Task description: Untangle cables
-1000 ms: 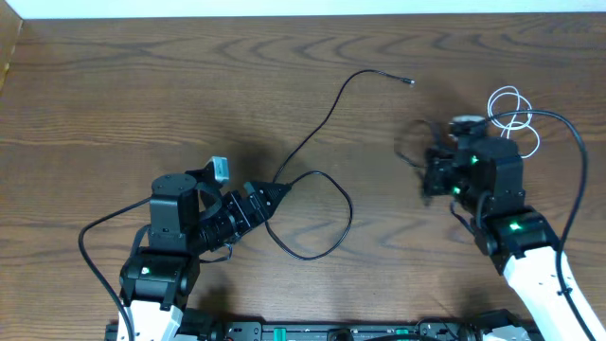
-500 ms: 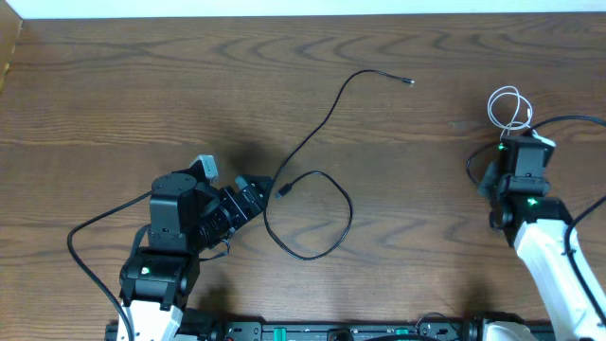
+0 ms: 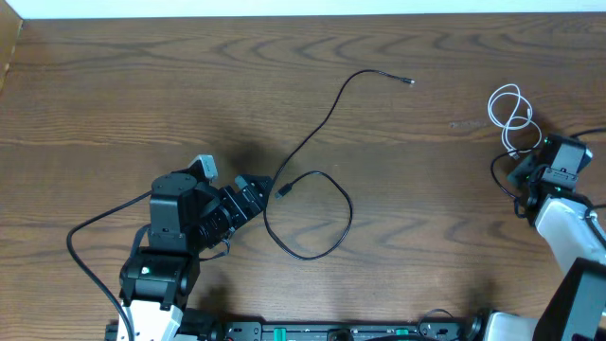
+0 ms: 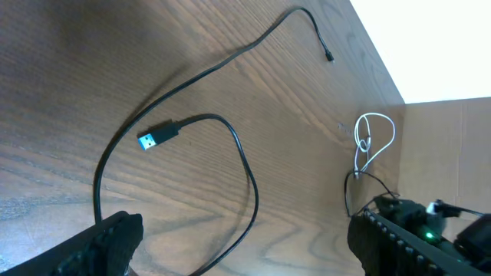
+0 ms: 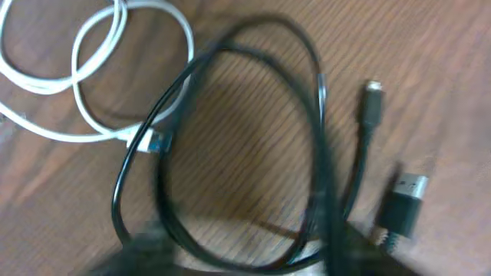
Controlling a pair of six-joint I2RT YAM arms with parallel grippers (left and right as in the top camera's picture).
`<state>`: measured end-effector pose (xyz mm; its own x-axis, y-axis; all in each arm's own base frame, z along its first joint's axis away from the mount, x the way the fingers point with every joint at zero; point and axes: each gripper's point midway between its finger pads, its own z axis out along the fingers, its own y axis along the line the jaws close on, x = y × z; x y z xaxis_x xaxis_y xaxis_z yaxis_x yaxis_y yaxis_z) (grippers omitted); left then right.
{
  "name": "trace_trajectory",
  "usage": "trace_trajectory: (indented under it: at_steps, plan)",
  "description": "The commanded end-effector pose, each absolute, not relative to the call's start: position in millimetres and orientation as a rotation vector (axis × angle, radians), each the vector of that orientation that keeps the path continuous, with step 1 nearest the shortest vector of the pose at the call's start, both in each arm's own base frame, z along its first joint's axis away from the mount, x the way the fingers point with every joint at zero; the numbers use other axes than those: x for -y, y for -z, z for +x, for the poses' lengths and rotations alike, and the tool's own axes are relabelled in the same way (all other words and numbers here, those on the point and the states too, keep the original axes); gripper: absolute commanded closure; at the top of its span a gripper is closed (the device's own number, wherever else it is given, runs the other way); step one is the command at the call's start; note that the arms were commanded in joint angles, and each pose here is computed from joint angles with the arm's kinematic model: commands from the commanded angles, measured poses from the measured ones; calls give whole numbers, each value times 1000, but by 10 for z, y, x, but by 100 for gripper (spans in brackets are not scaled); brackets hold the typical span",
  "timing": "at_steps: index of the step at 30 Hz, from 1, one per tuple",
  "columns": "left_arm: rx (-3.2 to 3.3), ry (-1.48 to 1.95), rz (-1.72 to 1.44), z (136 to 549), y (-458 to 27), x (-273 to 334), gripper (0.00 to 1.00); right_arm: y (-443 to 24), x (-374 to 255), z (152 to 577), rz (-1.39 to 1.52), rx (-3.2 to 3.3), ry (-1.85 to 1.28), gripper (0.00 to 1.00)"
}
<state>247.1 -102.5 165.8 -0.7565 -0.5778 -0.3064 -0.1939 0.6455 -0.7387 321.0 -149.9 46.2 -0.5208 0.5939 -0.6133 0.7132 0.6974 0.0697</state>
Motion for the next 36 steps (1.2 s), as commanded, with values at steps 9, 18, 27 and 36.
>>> trace_trajectory:
  at_steps: [9,18,27,36]
  plan:
    - [-2314,946,-573,2503,-1744,1003,9,-708,1466,3220,938,-2261,221,1]
    - [-2313,946,-573,2503,-1745,1003,9,-1451,897,3317,721,-2144,-84,1]
    - [-2313,947,-573,2503,-1745,1003,9,-1078,176,3282,542,-2350,-362,1]
    - [-2313,946,-573,2503,-1745,1003,9,-685,-441,3282,432,-2511,-548,1]
